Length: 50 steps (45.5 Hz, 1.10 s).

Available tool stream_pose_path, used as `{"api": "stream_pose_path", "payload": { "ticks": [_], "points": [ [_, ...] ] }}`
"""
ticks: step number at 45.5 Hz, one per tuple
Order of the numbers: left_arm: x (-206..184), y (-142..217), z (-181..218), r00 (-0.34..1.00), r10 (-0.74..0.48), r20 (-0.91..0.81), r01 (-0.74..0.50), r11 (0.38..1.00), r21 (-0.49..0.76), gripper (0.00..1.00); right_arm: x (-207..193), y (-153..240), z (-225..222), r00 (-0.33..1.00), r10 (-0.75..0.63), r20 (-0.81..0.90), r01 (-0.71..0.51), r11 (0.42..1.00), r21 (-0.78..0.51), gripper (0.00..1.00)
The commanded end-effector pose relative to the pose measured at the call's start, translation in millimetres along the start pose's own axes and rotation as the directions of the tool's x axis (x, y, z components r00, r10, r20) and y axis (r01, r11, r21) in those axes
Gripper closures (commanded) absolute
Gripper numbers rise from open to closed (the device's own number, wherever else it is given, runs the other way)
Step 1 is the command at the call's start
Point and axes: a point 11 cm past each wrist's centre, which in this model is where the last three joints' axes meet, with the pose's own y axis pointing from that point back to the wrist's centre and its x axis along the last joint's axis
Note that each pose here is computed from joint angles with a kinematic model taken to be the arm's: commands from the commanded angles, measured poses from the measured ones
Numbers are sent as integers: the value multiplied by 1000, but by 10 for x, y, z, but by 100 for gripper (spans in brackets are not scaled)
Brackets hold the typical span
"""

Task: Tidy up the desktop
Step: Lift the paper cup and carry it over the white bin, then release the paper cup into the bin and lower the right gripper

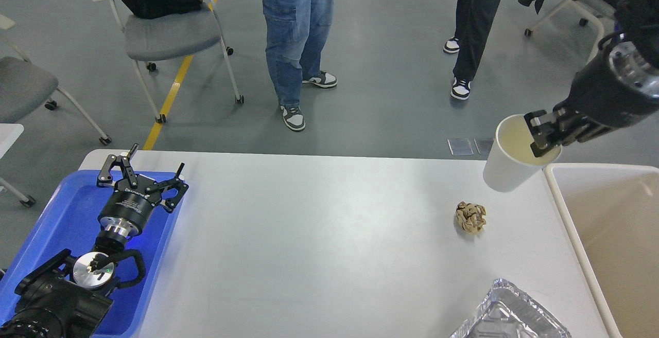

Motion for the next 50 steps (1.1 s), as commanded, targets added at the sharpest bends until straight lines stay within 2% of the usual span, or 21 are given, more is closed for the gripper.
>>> {"api": "stream_pose_path", "payload": {
  "ticks": [1, 6, 10, 14, 19, 27, 38, 44, 50],
  "points": [
    [1, 0, 10, 1000, 0, 1, 0, 1000, -2, 0, 250, 346, 498, 979, 168, 113, -164, 986, -39, 100],
    [0, 0, 2, 1000, 0, 0, 0, 1000, -2, 0, 273, 399, 934, 942, 266, 204, -257, 964, -70, 100],
    [0, 0, 2, 1000, 0, 0, 0, 1000, -2, 0, 244, 280, 1328, 881, 382, 280, -369, 924, -102, 100],
    [0, 0, 2, 1000, 0, 0, 0, 1000, -2, 0, 226, 148, 1754, 774, 525, 354, -496, 850, -177, 100],
    [0, 0, 2, 1000, 0, 0, 0, 1000, -2, 0, 228, -64, 2079, 598, 652, 467, -620, 745, -247, 100],
    [0, 0, 2, 1000, 0, 0, 0, 1000, -2, 0, 182, -335, 2438, 269, 717, 643, -711, 598, -370, 100],
    [0, 0, -1, 1000, 0, 1, 0, 1000, 0, 0, -51, -690, 2900, -195, 665, 721, -652, 461, -602, 100],
    [0, 0, -1, 1000, 0, 1, 0, 1000, 0, 0, -270, -942, 3155, -405, 593, 696, -545, 454, -705, 100],
    [0, 0, 0, 1000, 0, 0, 0, 1000, -1, 0, -597, -1210, 3434, -524, 587, 617, -401, 469, -787, 100]
  ]
}}
